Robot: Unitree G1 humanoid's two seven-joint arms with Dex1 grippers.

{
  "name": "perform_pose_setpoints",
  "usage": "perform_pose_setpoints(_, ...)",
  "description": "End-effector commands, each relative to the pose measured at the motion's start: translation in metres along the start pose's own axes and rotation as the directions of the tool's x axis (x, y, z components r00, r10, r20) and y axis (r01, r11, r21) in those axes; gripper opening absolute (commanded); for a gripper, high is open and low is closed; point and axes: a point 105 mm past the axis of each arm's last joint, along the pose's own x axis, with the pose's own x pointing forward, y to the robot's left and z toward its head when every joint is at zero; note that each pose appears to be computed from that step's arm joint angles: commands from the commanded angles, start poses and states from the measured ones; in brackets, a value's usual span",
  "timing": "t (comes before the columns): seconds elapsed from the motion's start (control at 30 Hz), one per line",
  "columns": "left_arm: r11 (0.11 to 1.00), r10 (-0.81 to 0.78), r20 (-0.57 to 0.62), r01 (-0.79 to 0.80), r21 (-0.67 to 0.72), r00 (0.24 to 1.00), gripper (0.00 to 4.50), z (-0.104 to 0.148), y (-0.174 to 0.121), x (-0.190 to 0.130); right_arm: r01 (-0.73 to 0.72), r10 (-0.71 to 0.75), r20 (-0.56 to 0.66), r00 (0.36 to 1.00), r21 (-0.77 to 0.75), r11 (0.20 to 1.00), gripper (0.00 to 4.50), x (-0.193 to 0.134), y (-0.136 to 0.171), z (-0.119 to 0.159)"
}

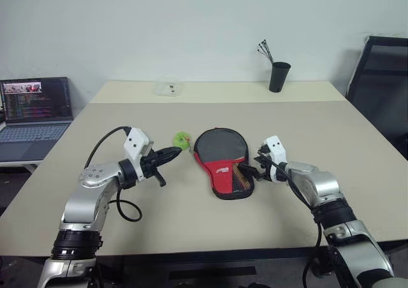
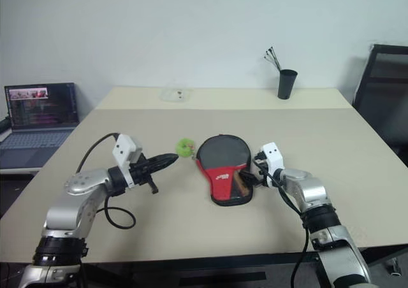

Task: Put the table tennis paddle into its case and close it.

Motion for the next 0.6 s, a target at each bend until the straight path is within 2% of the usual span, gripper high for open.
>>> perform_pose_setpoints(0.03,0.999,0.002,0.036,-0.004,0.046,0.999,0.05,0.017,0.001,-0.004,-0.006,0.006,-0.016,1.0,-0.024,1.0,4.5,0.007,0.001,-0.001)
perform_pose_setpoints(0.47,0.999,0.002,0.034,-0.004,0.054,0.999,0.05,0.018,0.001,-0.004,-0.13,0.104,-0.19,0.976,-0.133,0.983,4.5,0.024,0.032,-0.025)
perform_pose_setpoints(0.6,0.998,0.004,0.032,-0.006,0.055,0.999,0.0,0.018,0.0,-0.004,-0.133,0.104,-0.2,0.974,-0.136,0.982,3.67,0.032,0.04,-0.025)
